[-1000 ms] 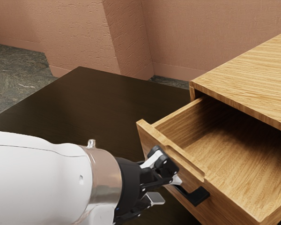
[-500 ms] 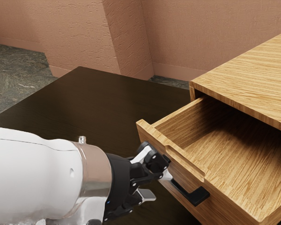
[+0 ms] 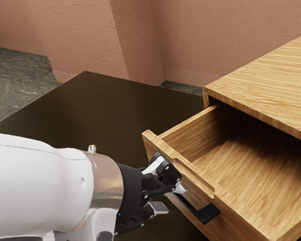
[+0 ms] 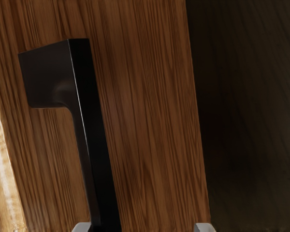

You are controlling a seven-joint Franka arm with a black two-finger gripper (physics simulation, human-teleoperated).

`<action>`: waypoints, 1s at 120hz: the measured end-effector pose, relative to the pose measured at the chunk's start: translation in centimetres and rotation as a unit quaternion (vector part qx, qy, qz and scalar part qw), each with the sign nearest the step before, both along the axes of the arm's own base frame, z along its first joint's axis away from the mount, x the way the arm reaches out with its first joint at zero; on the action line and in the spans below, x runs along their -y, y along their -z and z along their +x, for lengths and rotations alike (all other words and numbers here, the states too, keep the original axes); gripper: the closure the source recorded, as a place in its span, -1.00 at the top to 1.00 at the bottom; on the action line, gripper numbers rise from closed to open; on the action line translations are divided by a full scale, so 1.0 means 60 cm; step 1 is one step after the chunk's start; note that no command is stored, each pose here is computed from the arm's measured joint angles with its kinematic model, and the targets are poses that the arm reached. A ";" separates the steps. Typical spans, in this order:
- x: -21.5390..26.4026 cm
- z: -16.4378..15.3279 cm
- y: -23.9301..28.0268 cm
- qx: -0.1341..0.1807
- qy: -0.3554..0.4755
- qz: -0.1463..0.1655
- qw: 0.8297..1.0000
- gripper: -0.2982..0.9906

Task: Pull the drawer handle with one arm to open the drawer

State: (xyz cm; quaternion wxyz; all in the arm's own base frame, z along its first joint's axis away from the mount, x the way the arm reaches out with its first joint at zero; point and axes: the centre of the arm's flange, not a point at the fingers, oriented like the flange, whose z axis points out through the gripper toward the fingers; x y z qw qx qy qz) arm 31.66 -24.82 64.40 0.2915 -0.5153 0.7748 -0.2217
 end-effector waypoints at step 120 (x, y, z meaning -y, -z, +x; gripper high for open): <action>0.178 -0.069 -0.336 0.123 0.002 -0.024 0.992 0.16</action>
